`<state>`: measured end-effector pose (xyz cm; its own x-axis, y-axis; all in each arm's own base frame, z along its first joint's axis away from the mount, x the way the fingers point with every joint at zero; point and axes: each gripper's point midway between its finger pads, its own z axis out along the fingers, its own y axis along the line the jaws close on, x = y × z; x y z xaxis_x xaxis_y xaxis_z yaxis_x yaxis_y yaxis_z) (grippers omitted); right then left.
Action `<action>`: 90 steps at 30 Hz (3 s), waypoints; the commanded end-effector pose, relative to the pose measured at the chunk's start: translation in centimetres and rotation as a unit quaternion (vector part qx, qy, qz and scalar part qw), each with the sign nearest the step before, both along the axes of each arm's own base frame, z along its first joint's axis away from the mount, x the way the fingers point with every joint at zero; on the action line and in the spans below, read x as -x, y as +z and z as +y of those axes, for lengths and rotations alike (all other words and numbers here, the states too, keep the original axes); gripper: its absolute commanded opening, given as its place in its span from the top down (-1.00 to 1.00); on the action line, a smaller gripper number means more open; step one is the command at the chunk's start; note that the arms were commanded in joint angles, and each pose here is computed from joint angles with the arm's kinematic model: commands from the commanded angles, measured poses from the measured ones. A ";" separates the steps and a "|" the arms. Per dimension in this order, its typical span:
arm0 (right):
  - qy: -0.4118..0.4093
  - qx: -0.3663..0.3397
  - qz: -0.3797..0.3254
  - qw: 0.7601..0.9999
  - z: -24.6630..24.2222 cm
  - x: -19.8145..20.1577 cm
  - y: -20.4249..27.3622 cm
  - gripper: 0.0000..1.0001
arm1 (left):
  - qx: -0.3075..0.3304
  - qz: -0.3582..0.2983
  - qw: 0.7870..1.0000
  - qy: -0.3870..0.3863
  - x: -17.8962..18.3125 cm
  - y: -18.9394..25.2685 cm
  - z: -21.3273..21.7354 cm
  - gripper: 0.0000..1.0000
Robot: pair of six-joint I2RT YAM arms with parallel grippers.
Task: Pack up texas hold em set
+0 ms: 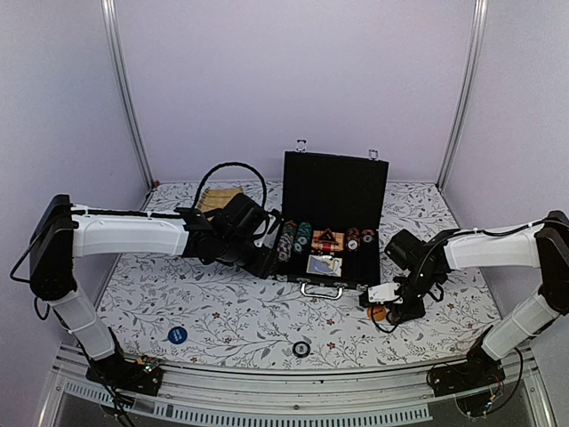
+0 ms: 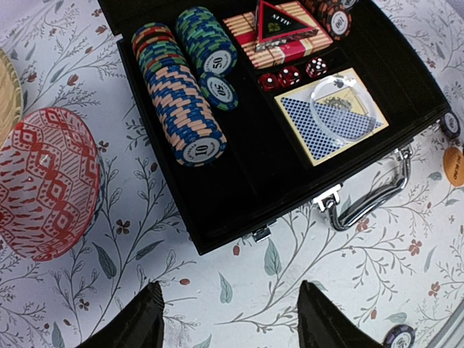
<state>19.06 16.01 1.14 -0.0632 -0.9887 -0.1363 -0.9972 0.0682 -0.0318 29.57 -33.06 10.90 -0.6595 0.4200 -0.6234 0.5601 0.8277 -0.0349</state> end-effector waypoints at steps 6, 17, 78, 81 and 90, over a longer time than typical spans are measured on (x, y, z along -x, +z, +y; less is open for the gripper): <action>0.003 -0.041 -0.047 0.998 3.2 -3.5 6.8 0.40 | 0.018 -0.013 1.000 -0.001 -1.0 1.0 -0.9 -0.26; -0.051 -0.052 -0.163 0.984 6.4 -15.1 8.0 0.38 | 0.026 -0.011 1.000 -0.001 -0.6 1.6 -0.7 -0.27; -0.102 0.004 -0.328 0.939 6.7 -25.9 3.9 -0.11 | 0.024 -0.003 1.000 0.002 -0.6 0.3 -0.5 -0.27; -0.100 -0.002 -0.328 0.940 6.9 -25.5 4.5 -0.11 | 0.024 -0.004 1.000 0.001 -0.6 0.4 -0.5 -0.27; -0.106 -0.041 -0.283 0.952 7.7 -23.1 7.7 -0.13 | 0.019 -0.007 1.000 -0.001 -0.9 0.7 -0.6 -0.27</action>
